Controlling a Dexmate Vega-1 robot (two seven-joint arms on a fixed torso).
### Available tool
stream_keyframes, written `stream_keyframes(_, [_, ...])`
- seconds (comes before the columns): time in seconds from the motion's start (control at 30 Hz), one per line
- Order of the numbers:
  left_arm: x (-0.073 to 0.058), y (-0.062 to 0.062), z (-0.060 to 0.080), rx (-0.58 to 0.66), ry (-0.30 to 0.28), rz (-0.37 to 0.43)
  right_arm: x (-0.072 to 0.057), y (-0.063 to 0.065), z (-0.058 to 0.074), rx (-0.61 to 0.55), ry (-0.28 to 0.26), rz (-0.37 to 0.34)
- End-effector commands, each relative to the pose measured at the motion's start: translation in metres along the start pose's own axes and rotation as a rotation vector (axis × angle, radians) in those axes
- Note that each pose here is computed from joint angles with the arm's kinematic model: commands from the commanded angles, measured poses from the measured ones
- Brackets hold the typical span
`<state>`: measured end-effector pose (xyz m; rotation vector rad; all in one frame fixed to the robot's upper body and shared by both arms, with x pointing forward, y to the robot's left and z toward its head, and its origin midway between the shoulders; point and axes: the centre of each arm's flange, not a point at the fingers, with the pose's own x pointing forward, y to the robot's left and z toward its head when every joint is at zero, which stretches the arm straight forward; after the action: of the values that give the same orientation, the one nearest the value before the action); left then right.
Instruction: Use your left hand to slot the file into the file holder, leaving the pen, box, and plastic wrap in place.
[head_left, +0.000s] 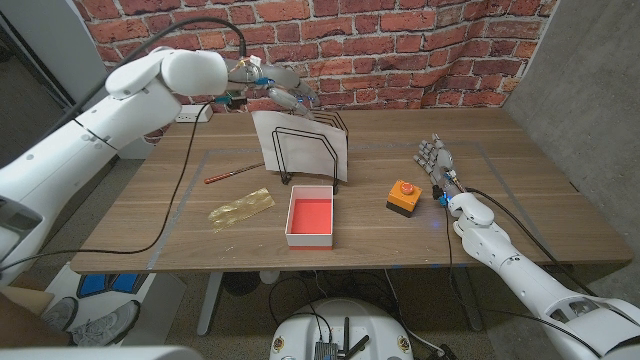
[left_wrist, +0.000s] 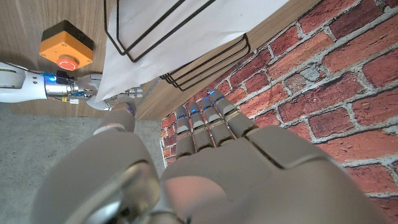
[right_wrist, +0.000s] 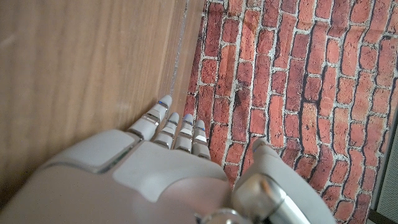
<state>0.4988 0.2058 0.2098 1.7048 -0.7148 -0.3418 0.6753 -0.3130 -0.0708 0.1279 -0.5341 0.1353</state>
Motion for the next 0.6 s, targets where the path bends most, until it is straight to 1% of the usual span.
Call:
stream_keyframes(0.03, [-0.014, -0.007, -0.005, -0.077, 0.042, 0.133, 0.002, 0.000, 0.004, -0.015, -0.006, 0.008])
stream_keyframes(0.17, [-0.017, -0.012, -0.010, -0.145, 0.030, 0.167, 0.003, 0.000, 0.006, -0.025, -0.012, 0.011])
stream_keyframes(0.47, [-0.020, -0.022, -0.021, -0.192, 0.044, 0.254, 0.004, 0.002, 0.013, -0.045, -0.021, 0.016])
stream_keyframes(0.53, [-0.021, -0.025, -0.024, -0.208, 0.060, 0.286, 0.004, 0.002, 0.014, -0.051, -0.021, 0.018])
stream_keyframes(0.6, [-0.020, -0.028, -0.028, -0.231, 0.066, 0.298, 0.004, 0.003, 0.015, -0.065, -0.023, 0.028])
